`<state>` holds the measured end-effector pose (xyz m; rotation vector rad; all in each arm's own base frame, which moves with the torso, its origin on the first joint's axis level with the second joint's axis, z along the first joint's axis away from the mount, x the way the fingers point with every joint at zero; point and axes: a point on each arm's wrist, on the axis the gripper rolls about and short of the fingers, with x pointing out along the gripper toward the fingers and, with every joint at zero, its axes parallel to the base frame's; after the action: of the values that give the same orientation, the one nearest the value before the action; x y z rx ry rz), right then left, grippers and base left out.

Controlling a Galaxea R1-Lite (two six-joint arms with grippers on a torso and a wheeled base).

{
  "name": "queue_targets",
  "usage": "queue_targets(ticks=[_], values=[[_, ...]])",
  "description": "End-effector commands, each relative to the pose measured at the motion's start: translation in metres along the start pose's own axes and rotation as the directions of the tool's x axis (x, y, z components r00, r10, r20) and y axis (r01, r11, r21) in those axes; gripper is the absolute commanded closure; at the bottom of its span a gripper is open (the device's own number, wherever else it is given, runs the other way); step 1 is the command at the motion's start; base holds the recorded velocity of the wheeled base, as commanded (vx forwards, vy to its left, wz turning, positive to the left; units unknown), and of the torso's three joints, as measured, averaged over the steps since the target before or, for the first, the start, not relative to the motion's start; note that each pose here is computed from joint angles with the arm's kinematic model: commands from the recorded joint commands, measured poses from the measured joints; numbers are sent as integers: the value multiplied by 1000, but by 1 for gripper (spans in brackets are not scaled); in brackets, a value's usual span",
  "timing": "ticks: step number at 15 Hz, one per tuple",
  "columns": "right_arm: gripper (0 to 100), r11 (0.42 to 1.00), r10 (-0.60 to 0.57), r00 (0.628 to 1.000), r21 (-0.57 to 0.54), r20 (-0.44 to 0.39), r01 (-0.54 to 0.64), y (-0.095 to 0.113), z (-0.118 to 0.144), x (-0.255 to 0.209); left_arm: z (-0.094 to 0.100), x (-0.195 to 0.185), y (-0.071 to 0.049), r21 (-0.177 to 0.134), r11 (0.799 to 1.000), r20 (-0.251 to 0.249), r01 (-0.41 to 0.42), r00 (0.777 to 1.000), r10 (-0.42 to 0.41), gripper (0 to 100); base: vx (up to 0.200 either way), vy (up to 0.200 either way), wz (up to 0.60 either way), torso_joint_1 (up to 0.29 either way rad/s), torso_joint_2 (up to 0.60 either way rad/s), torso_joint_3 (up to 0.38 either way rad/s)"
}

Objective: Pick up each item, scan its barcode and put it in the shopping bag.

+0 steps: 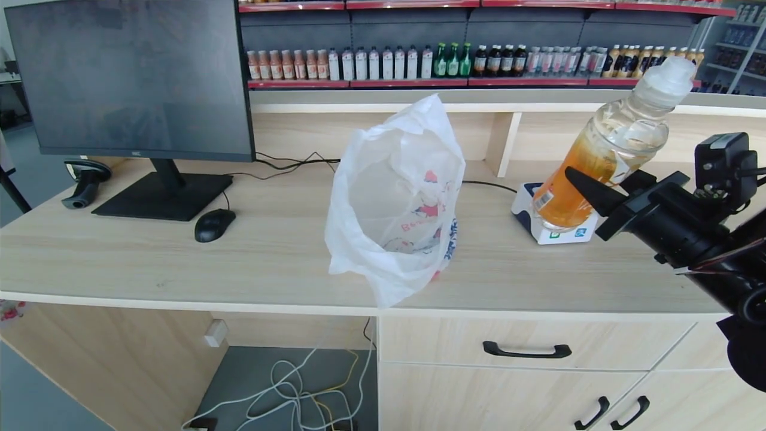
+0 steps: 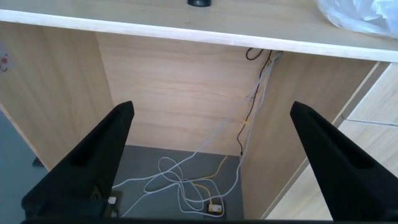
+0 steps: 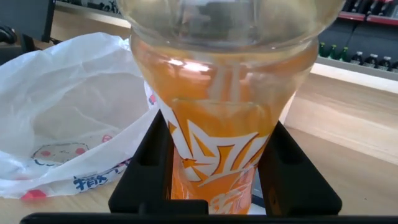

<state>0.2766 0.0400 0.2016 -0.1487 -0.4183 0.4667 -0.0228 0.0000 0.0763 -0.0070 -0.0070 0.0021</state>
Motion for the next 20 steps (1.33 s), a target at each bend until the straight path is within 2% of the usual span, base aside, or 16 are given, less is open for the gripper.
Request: queue_targets(ticks=[1, 2, 7, 11, 14, 18, 20], values=[[100, 1000, 2, 1000, 3, -6, -2, 0, -2, 1, 0, 0, 0, -1, 1000, -1, 1, 1000, -1, 0, 0, 0, 0, 0, 0, 0], [100, 1000, 0, 1000, 1, -8, 0, 0, -2, 1, 0, 0, 0, -1, 1000, 1, -1, 1000, 1, 0, 0, 0, 0, 0, 0, 0], [100, 1000, -2, 1000, -2, 0, 2, -1, 0, 2, 0, 0, 0, 1, 1000, 1, -1, 1000, 1, 0, 0, 0, 600, 1, 2, 4], [100, 1000, 12, 1000, -4, 14, -12, 4, 5, 1, 0, 0, 0, 1, 1000, 1, 1, 1000, -1, 0, 0, 0, 0, 0, 0, 0], [100, 984, 102, 993, 142, 52, -108, 29, 5, 20, 0, 0, 0, 2, 1000, -1, 1, 1000, -1, 0, 0, 0, 0, 0, 0, 0], [100, 955, 161, 979, 232, 126, -187, 44, 0, 59, 0, 0, 0, 1, 1000, 1, -1, 1000, 1, 0, 0, 0, 0, 0, 0, 0], [100, 943, 176, 975, 263, 135, -206, 45, -9, 72, 0, 0, 0, 2, 1000, 1, -1, 1000, 1, 0, 0, 0, 0, 0, 0, 0]])
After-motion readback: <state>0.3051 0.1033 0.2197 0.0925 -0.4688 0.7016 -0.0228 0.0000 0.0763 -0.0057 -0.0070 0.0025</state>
